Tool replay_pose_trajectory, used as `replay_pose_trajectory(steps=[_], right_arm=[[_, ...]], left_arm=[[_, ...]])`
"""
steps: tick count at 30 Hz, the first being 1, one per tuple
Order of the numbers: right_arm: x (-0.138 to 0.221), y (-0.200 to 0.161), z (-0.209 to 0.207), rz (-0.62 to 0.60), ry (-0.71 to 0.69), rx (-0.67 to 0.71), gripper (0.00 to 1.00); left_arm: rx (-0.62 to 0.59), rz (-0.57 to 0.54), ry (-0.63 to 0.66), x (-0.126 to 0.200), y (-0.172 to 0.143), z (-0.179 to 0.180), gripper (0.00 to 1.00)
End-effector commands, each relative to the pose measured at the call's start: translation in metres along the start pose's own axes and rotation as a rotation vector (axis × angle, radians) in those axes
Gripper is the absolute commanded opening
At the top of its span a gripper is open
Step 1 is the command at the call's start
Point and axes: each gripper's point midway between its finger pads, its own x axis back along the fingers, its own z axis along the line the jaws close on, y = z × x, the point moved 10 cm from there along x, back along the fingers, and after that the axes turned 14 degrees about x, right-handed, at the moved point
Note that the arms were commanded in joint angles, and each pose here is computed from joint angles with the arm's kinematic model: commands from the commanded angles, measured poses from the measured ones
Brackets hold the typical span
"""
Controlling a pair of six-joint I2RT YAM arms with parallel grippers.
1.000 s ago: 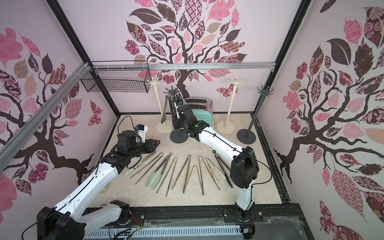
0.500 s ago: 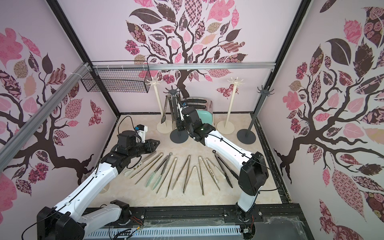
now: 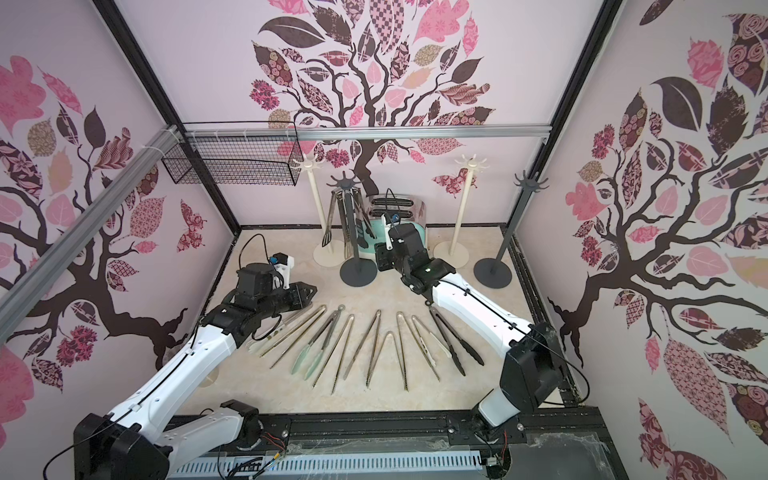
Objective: Hang food tongs on kitchen utensil racks
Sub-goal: Hang the food tongs on the rack, then pick up the rack from the center of the board.
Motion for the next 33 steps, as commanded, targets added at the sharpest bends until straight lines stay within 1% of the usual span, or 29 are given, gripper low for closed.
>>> replay_pose_trajectory(steps=[1, 8, 15, 19, 23, 26, 33], right_arm=[[0.014, -0.001, -0.019, -0.035, -0.023, -0.047, 0.5], [0.035, -0.03, -0.063, -0.014, -0.098, -0.099, 0.52], [0.058, -0.061, -0.107, -0.005, -0.172, -0.158, 0.54], [0.081, -0.086, -0.148, -0.004, -0.264, -0.217, 0.57], [0.106, -0.108, -0.191, -0.032, -0.371, -0.287, 0.6], [0.109, -0.113, -0.208, -0.055, -0.431, -0.275, 0.61], [0.091, -0.098, -0.23, -0.164, -0.486, -0.127, 0.67]], left_arm=[[-0.015, 0.005, 0.029, 0.001, 0.0, 0.0, 0.27], [0.007, 0.021, 0.056, -0.004, -0.007, 0.009, 0.28], [0.004, 0.028, 0.093, -0.009, -0.01, 0.015, 0.28], [-0.012, 0.029, 0.079, -0.009, -0.013, 0.017, 0.29], [-0.039, 0.021, 0.022, -0.013, -0.018, 0.019, 0.29], [-0.057, 0.025, -0.027, -0.019, -0.022, 0.021, 0.29], [-0.077, 0.011, -0.165, -0.026, -0.025, 0.016, 0.29]])
